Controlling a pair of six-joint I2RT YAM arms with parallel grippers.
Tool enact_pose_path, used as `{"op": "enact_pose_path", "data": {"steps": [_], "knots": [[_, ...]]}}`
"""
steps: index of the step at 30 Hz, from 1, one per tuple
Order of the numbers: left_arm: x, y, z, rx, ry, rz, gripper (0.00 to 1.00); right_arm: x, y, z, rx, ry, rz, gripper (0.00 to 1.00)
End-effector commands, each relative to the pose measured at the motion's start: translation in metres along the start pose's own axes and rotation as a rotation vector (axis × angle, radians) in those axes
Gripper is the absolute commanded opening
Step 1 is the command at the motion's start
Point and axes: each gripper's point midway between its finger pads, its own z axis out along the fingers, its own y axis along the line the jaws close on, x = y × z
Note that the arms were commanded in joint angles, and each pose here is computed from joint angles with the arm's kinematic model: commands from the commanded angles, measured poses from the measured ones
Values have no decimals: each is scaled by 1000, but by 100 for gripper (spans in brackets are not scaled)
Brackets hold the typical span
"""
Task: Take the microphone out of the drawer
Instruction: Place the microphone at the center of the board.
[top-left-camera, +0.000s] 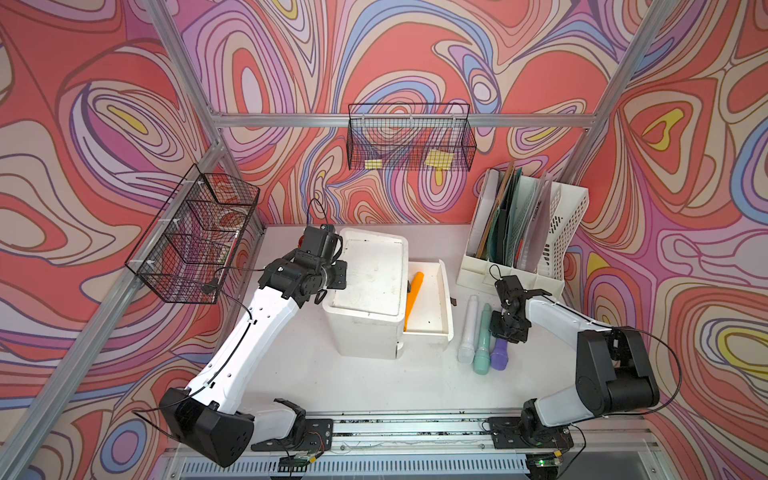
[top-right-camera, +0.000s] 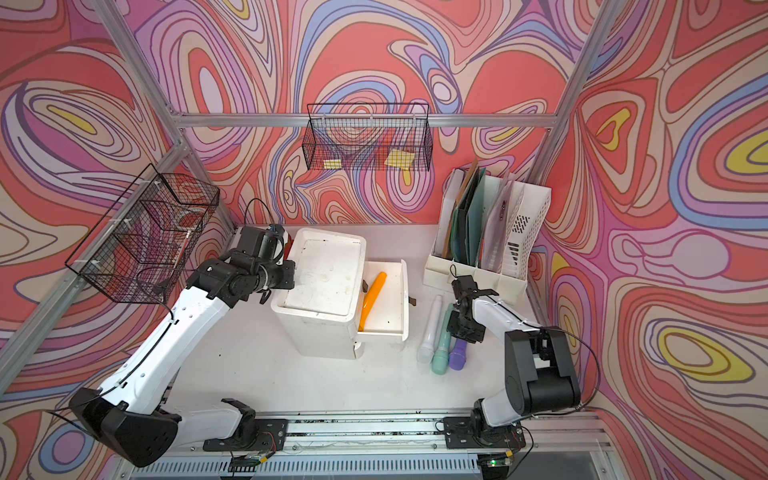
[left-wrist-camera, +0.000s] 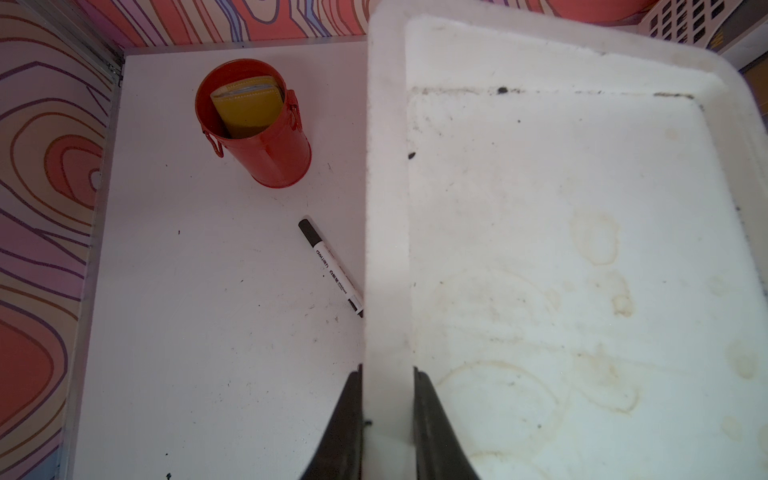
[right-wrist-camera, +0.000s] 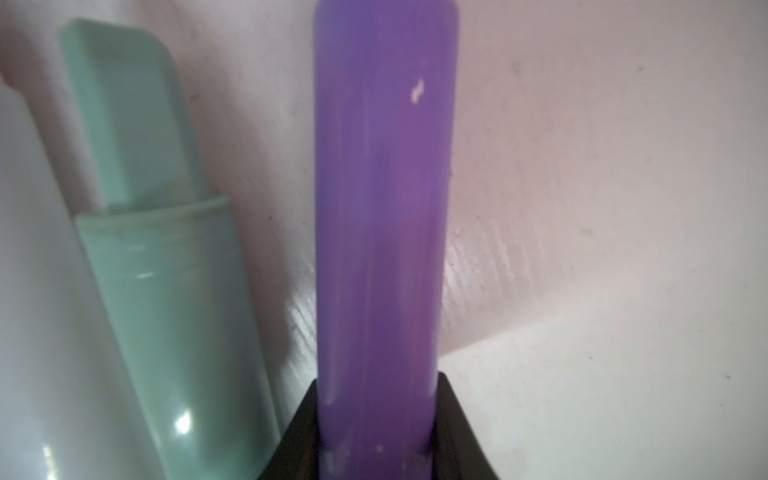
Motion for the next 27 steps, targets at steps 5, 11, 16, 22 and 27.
{"op": "enact_pose_path", "data": {"steps": [5,11,16,22,27], "knots": [[36,7,2,-19,121,47,0,-1,1,-1,-2,16,1,33],[35,7,1,-18,118,46,0,-1,1,-1,-3,18,1,37],[34,7,0,-17,114,44,0,0,1,-2,-2,17,1,40],[34,7,0,-17,114,42,0,0,0,-2,-1,16,2,42],[34,7,0,-18,113,42,0,-1,1,-4,-5,11,5,44]]}}
